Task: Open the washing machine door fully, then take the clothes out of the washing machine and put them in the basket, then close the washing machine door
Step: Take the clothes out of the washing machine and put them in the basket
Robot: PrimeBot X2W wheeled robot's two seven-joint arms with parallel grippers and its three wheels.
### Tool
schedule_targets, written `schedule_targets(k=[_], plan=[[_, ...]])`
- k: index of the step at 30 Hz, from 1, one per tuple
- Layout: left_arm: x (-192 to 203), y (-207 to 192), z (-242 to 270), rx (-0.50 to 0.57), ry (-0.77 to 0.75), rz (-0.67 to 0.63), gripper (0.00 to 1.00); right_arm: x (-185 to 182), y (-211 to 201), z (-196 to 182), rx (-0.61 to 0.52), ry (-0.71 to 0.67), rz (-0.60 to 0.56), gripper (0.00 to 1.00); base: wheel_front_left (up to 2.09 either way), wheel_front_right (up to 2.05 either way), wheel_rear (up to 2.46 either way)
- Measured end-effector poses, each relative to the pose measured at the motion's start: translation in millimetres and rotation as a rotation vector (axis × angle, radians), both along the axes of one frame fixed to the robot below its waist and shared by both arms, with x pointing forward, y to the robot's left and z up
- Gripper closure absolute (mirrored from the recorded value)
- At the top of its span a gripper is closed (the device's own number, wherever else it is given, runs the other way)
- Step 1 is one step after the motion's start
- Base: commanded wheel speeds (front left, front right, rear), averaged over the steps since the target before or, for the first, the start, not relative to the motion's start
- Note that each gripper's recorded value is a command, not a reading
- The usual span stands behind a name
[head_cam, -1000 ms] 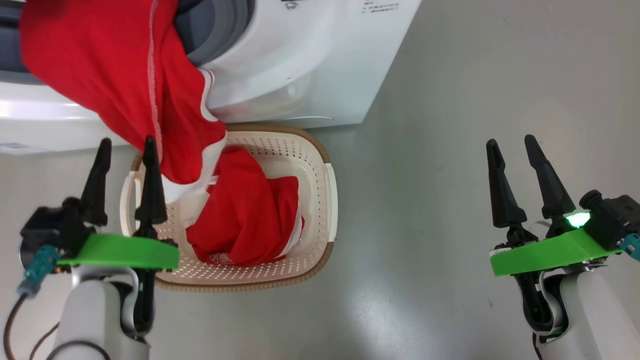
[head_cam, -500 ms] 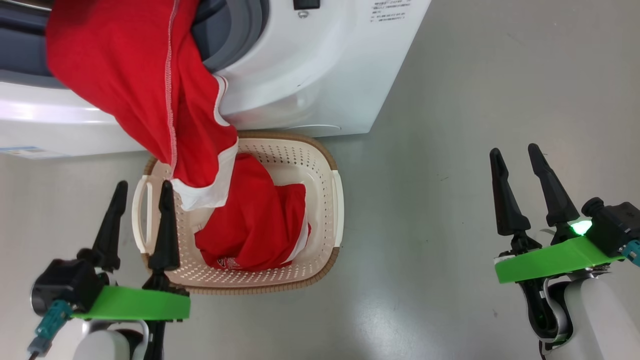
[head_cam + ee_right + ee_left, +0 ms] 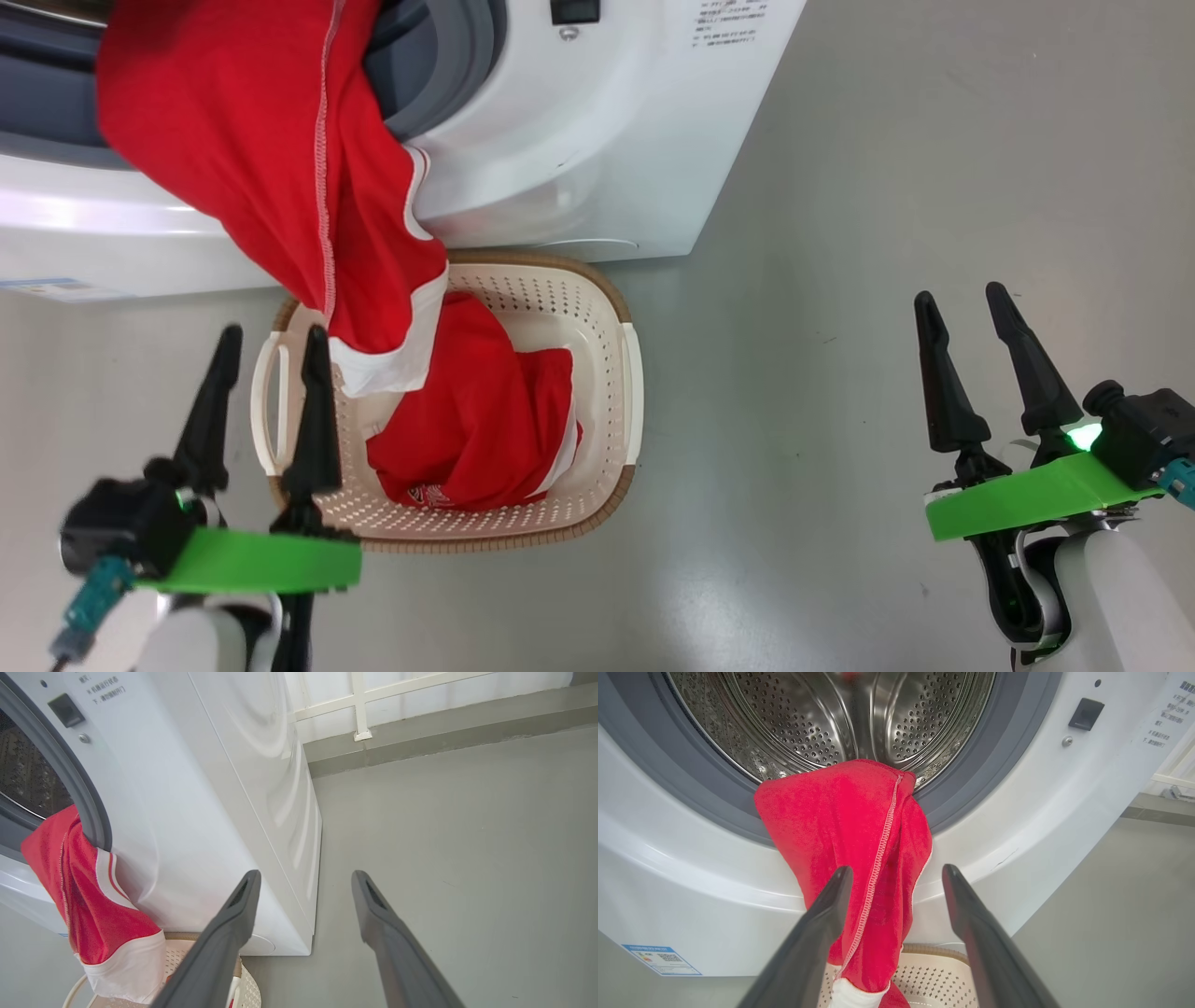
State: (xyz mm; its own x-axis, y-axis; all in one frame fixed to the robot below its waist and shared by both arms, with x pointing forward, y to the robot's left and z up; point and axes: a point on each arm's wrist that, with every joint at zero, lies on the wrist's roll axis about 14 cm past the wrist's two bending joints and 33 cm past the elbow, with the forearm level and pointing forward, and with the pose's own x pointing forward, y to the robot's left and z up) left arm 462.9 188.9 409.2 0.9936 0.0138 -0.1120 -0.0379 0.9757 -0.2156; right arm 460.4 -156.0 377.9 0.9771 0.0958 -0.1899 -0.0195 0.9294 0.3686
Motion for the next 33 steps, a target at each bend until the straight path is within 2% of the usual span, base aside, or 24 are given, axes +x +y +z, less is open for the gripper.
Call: schedule_targets(k=[8, 15, 25, 33], plan=[[51, 4, 35, 0.023, -0.130, 0.000, 0.00, -1, 0, -6, -0.002, 0.015, 0.001, 0.00, 0.00, 0.00, 0.00], [93, 3, 39, 0.042, -0.147, -0.018, 0.00, -5, -3, -10, -0.008, 0.030, -0.004, 0.00, 0.00, 0.00, 0.00], [134, 21, -1, 0.073, -0.011, -0.018, 0.00, -9, -12, -18, -0.015, 0.054, -0.033, 0.00, 0.00, 0.00, 0.00], [149, 20, -33, 0.030, 0.081, -0.012, 0.00, -9, -21, -24, -0.026, 0.066, -0.058, 0.00, 0.00, 0.00, 0.00]])
